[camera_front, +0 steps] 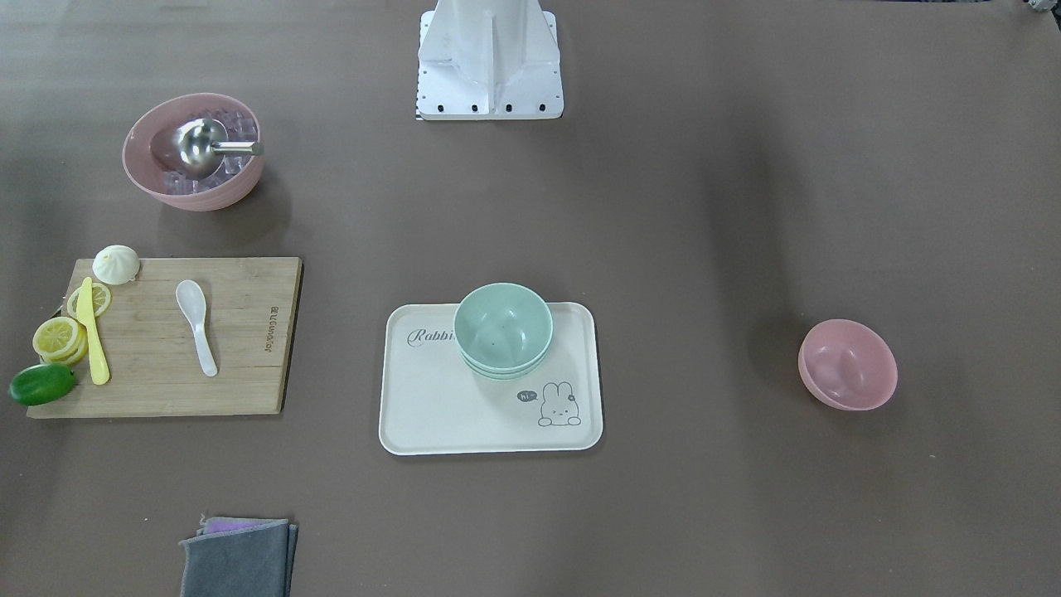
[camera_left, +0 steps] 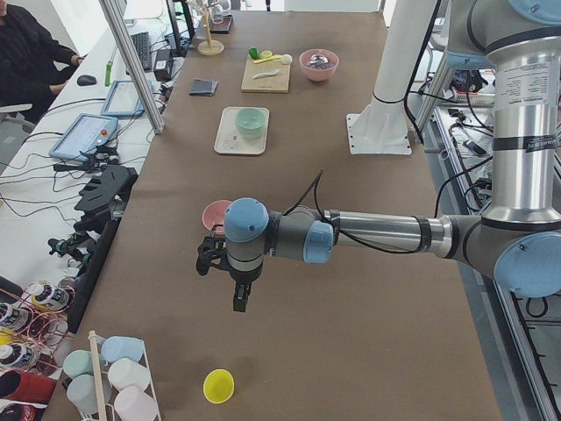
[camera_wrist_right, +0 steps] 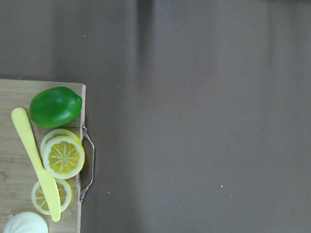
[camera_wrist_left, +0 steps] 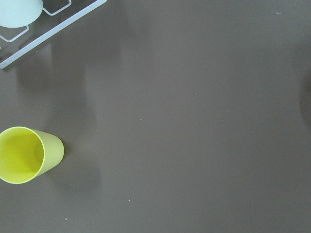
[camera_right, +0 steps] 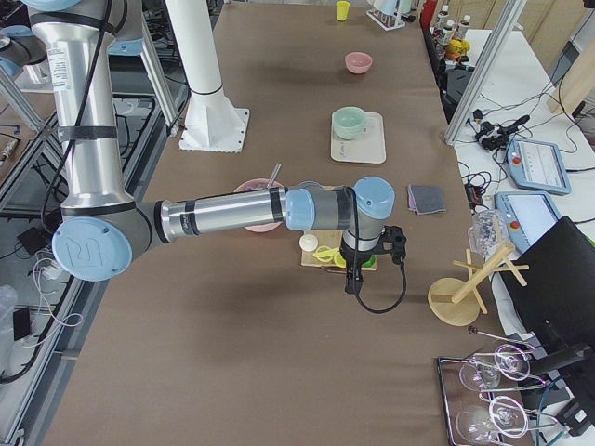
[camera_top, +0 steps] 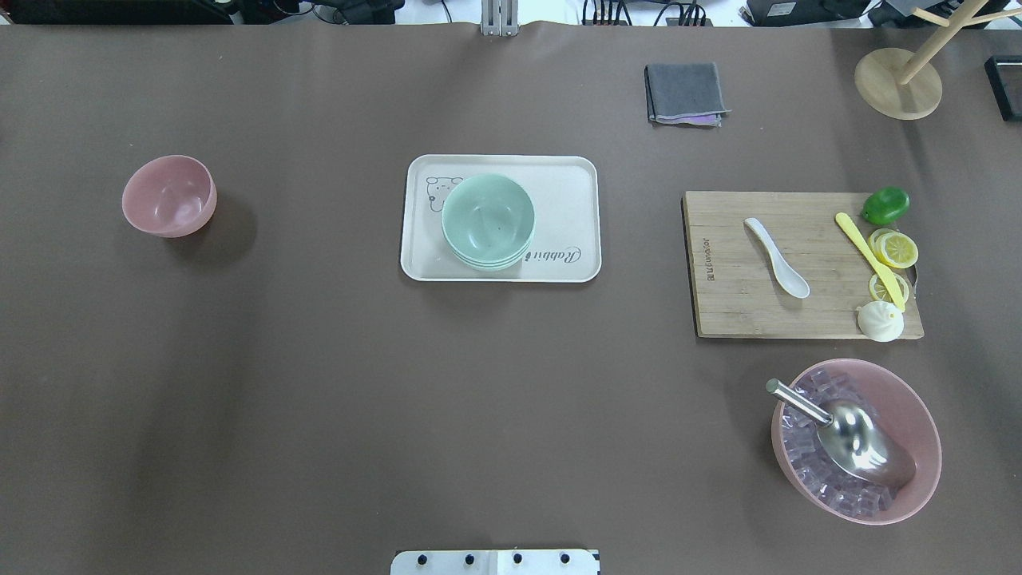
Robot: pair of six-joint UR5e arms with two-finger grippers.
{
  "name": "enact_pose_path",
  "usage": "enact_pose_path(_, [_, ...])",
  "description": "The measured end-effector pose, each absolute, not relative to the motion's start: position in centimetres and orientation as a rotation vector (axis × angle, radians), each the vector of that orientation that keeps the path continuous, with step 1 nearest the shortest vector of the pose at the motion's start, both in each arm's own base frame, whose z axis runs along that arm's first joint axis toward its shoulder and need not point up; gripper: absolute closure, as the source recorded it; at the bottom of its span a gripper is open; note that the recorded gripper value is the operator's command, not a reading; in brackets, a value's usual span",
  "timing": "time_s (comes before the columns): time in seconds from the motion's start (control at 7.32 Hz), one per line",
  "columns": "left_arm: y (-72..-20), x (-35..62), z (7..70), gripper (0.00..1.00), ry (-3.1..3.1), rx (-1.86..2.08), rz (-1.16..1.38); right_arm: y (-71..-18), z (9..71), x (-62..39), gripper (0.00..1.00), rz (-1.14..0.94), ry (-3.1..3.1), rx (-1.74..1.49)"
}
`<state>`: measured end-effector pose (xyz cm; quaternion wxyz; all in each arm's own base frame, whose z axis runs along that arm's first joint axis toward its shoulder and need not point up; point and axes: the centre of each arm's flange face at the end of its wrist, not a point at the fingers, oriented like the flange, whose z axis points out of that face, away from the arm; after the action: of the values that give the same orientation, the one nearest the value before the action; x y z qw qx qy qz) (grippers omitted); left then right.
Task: Stack pink bowl on green and place spoon
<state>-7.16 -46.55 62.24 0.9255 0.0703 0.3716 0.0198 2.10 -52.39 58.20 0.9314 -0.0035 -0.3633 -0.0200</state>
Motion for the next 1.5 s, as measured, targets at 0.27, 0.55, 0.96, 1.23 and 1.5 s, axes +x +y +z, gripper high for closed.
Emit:
enact_pose_path(0.27, [-46.7, -7.1, 62.1, 0.01, 0.761, 0.148, 0.046, -52.3, 58.3, 2.1, 0.00, -0.040, -0.745, -0.009])
enact_pose_path(0.55, [-46.7, -7.1, 62.2, 0.01, 0.761, 0.147, 0.046, -52.3, 58.3, 2.1, 0.00, -0.041, -0.743, -0.009])
enact_pose_path(0.96, [-48.2, -6.6, 60.6, 0.01, 0.762, 0.171, 0.066, -52.2, 56.9, 2.1, 0.00, -0.051, -0.748, 0.019])
enact_pose_path(1.23, [-49.9, -4.9, 58.6, 0.01, 0.766, 0.209, 0.117, -52.7, 55.0, 1.7, 0.00, -0.078, -0.754, 0.084])
enact_pose_path(1.5, [-51.8, -2.3, 56.4, 0.01, 0.777, 0.282, 0.197, -52.6, 54.4, 1.4, 0.00, -0.098, -0.766, 0.126])
